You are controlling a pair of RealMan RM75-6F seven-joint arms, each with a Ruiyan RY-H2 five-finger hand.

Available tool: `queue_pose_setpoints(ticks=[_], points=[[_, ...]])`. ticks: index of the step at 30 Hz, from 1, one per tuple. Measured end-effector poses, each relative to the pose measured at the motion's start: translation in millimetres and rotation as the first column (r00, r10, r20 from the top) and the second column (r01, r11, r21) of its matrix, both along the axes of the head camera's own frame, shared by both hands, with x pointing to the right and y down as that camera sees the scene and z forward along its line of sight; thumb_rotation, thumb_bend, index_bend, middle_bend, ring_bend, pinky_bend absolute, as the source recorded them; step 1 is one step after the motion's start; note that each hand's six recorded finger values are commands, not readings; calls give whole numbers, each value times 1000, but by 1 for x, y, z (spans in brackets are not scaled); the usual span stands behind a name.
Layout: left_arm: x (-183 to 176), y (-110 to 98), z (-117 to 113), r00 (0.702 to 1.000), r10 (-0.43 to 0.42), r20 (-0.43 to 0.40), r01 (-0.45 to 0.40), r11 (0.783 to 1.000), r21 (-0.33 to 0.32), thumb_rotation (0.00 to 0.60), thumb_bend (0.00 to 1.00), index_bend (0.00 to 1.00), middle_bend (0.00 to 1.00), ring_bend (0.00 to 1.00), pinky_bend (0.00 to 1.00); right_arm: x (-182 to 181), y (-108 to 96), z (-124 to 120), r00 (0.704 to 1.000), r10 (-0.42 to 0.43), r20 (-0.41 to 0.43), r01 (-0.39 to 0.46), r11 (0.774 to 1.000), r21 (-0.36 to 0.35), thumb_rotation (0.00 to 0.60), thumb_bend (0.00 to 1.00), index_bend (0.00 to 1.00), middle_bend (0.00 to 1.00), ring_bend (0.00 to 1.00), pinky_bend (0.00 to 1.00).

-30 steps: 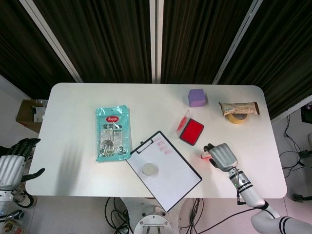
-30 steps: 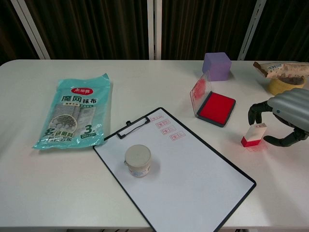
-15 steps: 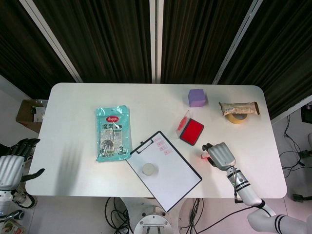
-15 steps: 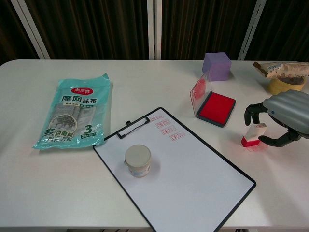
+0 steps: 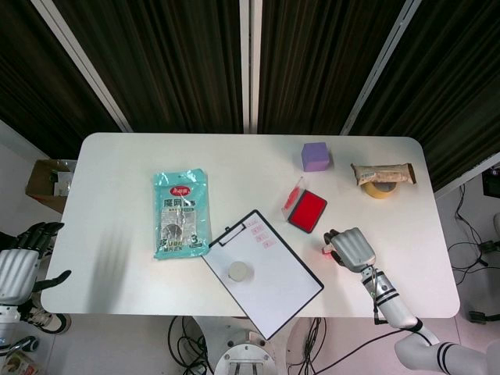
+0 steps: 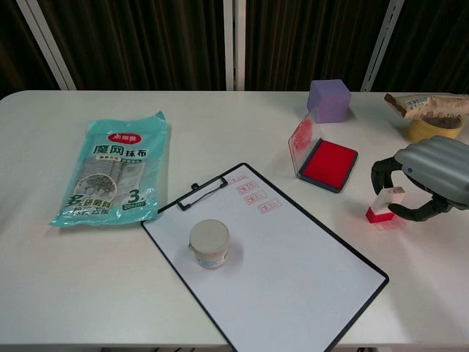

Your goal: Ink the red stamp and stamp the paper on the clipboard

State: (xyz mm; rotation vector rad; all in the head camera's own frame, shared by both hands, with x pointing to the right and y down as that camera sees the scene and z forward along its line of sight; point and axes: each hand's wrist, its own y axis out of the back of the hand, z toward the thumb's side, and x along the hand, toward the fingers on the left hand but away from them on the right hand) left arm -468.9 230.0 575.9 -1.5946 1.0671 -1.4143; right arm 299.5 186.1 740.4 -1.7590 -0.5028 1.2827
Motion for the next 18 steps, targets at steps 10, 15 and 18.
queue_pose_setpoints(ticks=[10,15,18], points=[[0,0,-1,1000,1,-1,-1,1000,0,600,0,169,164,133,239,-2,-7,-5,999,14,29,-16,998,57,600,425,721,655,833,1000],[0,0,1,1000,3,0,-3,1000,-5,600,0,168,164,133,239,-5,-25,-17,997,20,81,-30,993,116,600,456,846,744,859,1000],[1,-1,1,1000,5,0,-5,1000,-6,600,0,169,164,133,239,-10,-41,-22,995,1,104,-15,991,136,600,467,915,793,867,1000]])
